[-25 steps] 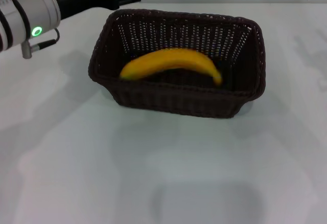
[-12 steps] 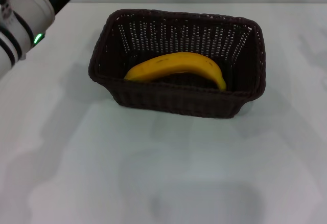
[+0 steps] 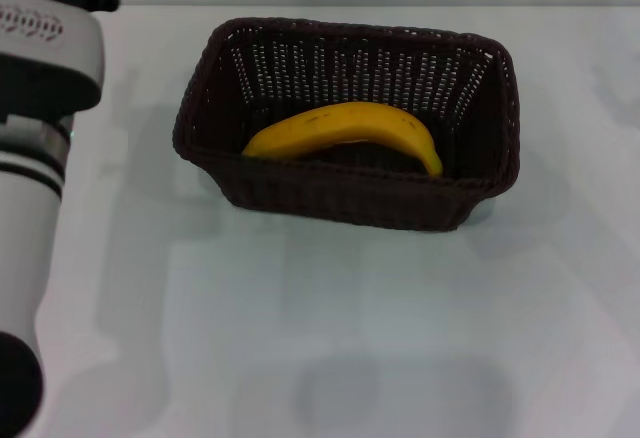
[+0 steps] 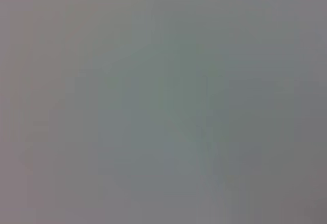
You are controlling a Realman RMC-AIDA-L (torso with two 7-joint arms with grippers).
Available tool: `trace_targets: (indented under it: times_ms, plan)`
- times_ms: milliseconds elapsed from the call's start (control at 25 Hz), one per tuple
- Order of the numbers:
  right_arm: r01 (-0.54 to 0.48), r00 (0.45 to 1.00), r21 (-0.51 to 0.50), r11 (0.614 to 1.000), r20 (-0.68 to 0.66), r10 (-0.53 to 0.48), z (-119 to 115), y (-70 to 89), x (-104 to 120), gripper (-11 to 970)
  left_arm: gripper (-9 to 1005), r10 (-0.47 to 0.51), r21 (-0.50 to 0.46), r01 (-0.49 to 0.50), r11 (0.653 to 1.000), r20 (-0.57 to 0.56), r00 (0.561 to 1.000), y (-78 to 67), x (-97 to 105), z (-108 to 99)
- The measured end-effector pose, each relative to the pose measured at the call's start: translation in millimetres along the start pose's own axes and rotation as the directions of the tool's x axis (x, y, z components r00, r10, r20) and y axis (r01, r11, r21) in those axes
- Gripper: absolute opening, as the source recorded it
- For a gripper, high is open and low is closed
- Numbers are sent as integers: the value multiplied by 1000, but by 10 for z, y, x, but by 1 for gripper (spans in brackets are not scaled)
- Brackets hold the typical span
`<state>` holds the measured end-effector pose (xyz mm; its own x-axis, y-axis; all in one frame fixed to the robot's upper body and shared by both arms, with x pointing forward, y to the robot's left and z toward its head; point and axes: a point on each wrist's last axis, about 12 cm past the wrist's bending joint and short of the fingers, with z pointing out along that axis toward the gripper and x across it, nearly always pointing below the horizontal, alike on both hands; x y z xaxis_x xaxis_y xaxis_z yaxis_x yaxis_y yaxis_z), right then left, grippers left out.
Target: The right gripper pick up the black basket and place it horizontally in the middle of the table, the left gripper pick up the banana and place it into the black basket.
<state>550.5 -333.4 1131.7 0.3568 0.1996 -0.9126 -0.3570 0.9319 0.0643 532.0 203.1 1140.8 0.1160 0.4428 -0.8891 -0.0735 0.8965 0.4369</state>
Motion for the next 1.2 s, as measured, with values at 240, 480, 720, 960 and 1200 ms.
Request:
trace_targets:
  times_ms: [240,480,720,960,1200]
  plan:
    - [28,998,36,999,-59,-26,-59,-122,47,661,885,-64,-122,55,991,-67,996,50,160,-154]
    - [55,994,102,993,-103,-45,-198,-281,96,661,885,-156,-241,115,964,-161,974,68,330,-336]
    - [72,989,134,988,-137,-53,-322,-354,149,661,885,-234,-299,169,939,-197,952,18,450,-495]
    - [75,989,140,987,-137,-56,-364,-345,156,661,885,-320,-364,236,901,-190,928,48,537,-659]
    - [71,989,139,988,-136,-52,-408,-336,159,661,885,-398,-397,293,870,-213,892,37,565,-709]
